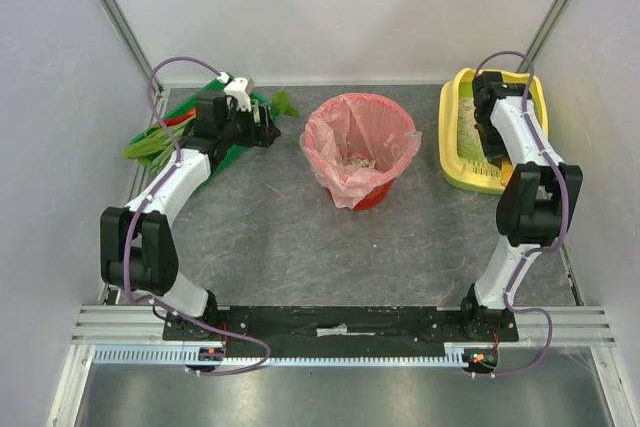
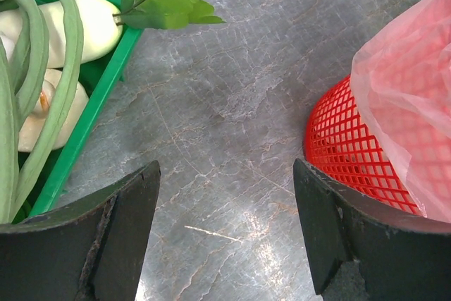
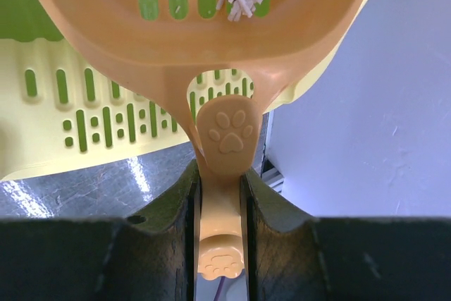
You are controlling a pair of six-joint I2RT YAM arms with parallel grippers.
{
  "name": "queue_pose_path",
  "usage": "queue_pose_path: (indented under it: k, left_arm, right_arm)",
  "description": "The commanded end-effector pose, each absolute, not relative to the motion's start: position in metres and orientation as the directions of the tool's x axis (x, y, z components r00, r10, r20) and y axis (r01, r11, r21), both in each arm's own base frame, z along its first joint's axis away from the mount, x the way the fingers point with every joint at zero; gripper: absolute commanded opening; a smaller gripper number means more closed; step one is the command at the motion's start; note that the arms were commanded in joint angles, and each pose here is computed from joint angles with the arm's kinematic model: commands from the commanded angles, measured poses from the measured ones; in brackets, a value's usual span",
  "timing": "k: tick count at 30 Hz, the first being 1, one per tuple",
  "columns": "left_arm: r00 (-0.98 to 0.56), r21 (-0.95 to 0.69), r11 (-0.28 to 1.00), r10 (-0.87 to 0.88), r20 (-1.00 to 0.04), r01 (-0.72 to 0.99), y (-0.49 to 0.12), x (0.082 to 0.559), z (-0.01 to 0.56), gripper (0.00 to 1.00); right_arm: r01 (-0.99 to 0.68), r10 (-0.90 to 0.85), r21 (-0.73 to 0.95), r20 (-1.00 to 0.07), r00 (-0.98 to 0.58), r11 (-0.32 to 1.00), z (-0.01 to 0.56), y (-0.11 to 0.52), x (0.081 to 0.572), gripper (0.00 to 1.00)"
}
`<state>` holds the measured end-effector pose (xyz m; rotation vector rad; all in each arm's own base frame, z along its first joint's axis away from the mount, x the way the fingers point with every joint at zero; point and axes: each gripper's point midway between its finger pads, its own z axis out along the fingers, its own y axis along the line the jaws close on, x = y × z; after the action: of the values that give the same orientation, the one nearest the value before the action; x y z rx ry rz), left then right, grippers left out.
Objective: Clean the litter box
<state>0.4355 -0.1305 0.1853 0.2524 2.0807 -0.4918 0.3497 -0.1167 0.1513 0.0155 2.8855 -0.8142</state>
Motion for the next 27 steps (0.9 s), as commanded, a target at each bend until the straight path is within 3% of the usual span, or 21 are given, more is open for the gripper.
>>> queue_pose_path:
  k: [1, 3, 4, 7, 9, 10, 13, 14, 16, 17, 19, 20, 23, 25, 26, 27]
  left_arm:
    - [-0.471, -0.223, 0.894, -0.015, -0.882, 0.388, -0.129, 0.441, 0.201, 0.83]
    - [-0.472, -0.222, 0.896, -0.015, -0.881, 0.385, -0.128, 0.441, 0.201, 0.83]
    - [-0.472, -0.223, 0.895, -0.015, -0.881, 0.387, -0.129, 0.441, 0.201, 0.83]
    - [-0.471, -0.222, 0.894, -0.014, -0.882, 0.39, -0.129, 0.441, 0.201, 0.83]
    - [-0.47, -0.221, 0.895, -0.014, -0.882, 0.388, -0.128, 0.44, 0.202, 0.83]
    - [-0.472, -0.22, 0.897, -0.015, -0.882, 0.384, -0.127, 0.44, 0.202, 0.83]
    - [-0.472, -0.225, 0.893, -0.017, -0.881, 0.388, -0.129, 0.441, 0.202, 0.83]
    - [-0.473, -0.226, 0.894, -0.017, -0.881, 0.388, -0.129, 0.441, 0.201, 0.83]
    - [-0.469, -0.223, 0.894, -0.016, -0.883, 0.389, -0.128, 0.441, 0.204, 0.83]
    - [-0.471, -0.225, 0.895, -0.019, -0.882, 0.386, -0.128, 0.441, 0.203, 0.83]
    - [-0.472, -0.229, 0.893, -0.021, -0.881, 0.388, -0.129, 0.442, 0.202, 0.83]
    - [-0.473, -0.232, 0.891, -0.021, -0.881, 0.391, -0.13, 0.441, 0.202, 0.83]
    - [-0.47, -0.228, 0.893, -0.022, -0.883, 0.387, -0.129, 0.441, 0.204, 0.83]
    - [-0.474, -0.229, 0.894, -0.022, -0.88, 0.385, -0.128, 0.441, 0.202, 0.83]
    - [-0.473, -0.232, 0.891, -0.023, -0.881, 0.389, -0.13, 0.44, 0.202, 0.83]
    - [-0.473, -0.232, 0.891, -0.021, -0.881, 0.391, -0.13, 0.441, 0.202, 0.83]
  right_arm:
    - [0.105, 0.034, -0.505, -0.149, -0.988, 0.857, 0.149, -0.121, 0.347, 0.0]
    - [0.047, -0.049, -0.525, -0.168, -0.985, 0.85, 0.156, -0.108, 0.354, 0.0]
    - [0.075, -0.025, -0.564, -0.167, -0.986, 0.822, 0.157, -0.119, 0.35, 0.0]
    - [0.172, 0.091, -0.475, -0.188, -0.978, 0.863, 0.148, -0.13, 0.344, 0.0]
    - [0.075, -0.033, -0.463, -0.222, -0.975, 0.883, 0.157, -0.105, 0.357, 0.0]
    - [0.084, -0.04, -0.541, -0.213, -0.976, 0.837, 0.16, -0.115, 0.353, 0.0]
    - [0.257, 0.16, -0.456, -0.24, -0.958, 0.852, 0.148, -0.143, 0.34, 0.0]
    - [0.241, 0.16, -0.429, -0.216, -0.963, 0.871, 0.145, -0.14, 0.338, 0.0]
    - [0.113, -0.003, -0.451, -0.25, -0.968, 0.885, 0.159, -0.114, 0.355, 0.0]
    - [0.142, -0.012, -0.515, -0.284, -0.959, 0.845, 0.17, -0.121, 0.359, 0.0]
    - [0.263, 0.127, -0.45, -0.31, -0.942, 0.853, 0.161, -0.139, 0.355, 0.0]
    - [0.263, 0.167, -0.39, -0.263, -0.95, 0.882, 0.151, -0.138, 0.35, 0.0]
    - [0.108, -0.045, -0.434, -0.327, -0.944, 0.895, 0.173, -0.111, 0.374, 0.0]
    - [0.155, 0.007, -0.468, -0.301, -0.953, 0.87, 0.17, -0.126, 0.365, 0.0]
    - [0.256, 0.145, -0.411, -0.283, -0.948, 0.875, 0.154, -0.143, 0.355, 0.0]
    - [0.241, 0.151, -0.331, -0.277, -0.949, 0.912, 0.151, -0.132, 0.358, 0.0]
